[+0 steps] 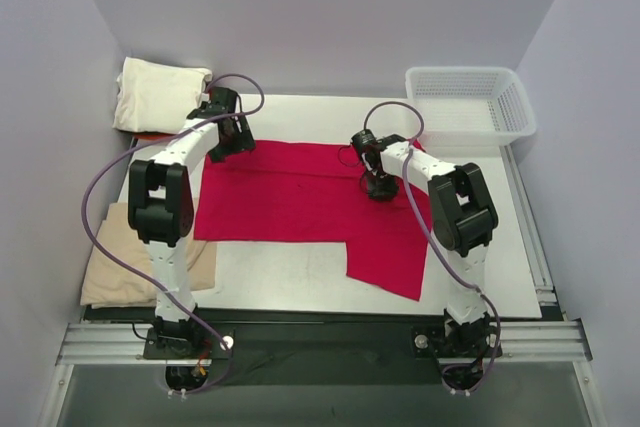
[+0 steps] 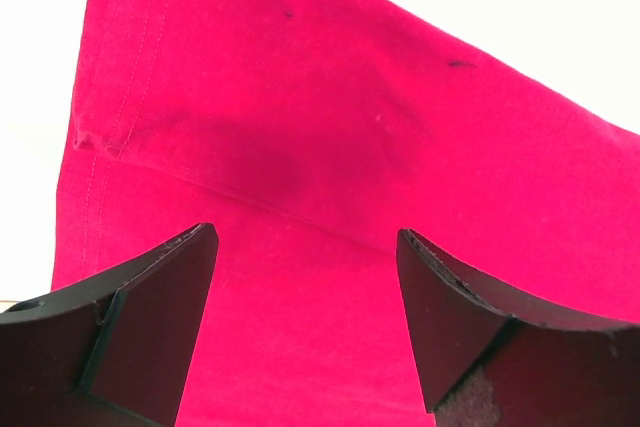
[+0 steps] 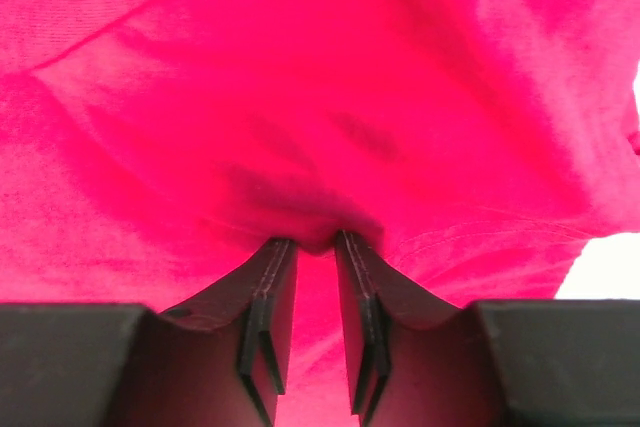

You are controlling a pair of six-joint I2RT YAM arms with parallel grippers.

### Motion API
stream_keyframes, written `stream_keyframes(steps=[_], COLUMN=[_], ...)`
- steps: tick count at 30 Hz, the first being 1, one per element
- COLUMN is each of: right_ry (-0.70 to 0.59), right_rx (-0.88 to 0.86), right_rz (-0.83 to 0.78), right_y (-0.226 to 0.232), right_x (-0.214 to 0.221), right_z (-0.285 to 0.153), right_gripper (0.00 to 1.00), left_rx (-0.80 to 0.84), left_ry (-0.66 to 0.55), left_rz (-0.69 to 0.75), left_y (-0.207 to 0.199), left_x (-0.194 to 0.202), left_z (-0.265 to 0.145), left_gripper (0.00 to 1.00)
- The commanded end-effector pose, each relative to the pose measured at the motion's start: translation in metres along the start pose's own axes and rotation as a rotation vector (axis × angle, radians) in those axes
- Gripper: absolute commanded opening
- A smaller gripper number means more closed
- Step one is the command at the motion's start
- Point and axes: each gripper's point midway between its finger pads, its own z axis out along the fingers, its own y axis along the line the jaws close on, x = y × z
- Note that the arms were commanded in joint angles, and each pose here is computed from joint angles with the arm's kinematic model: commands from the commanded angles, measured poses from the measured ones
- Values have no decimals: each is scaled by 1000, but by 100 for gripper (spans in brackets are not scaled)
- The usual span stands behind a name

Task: Fold and stack the t-shirts
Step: Fold the flattened tshirt in 1/3 of the way

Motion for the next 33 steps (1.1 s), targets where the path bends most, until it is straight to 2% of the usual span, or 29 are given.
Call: stream_keyframes(steps=[1, 6, 10, 24, 33], right_ry=[-24, -21, -25, -133, -118], right_rx=[81, 88, 87, 35, 51], right_rz=[14, 15, 24, 97, 140], right_y=[-25, -26, -27, -42, -56], right_x=[-5, -6, -7, -38, -58], right_z=[-19, -18, -20, -67, -50], right_gripper=[25, 23, 0, 0, 6], left_rx=[62, 58, 55, 50, 51], left_ry=[-79, -74, -78, -69, -64], left_rz=[-8, -5, -1, 10, 17], left_y=[-12, -10, -9, -7, -6], left_x=[-23, -20, -20, -16, -15], left_z=[-27, -26, -28, -26, -25], left_gripper=[84, 84, 84, 83, 84])
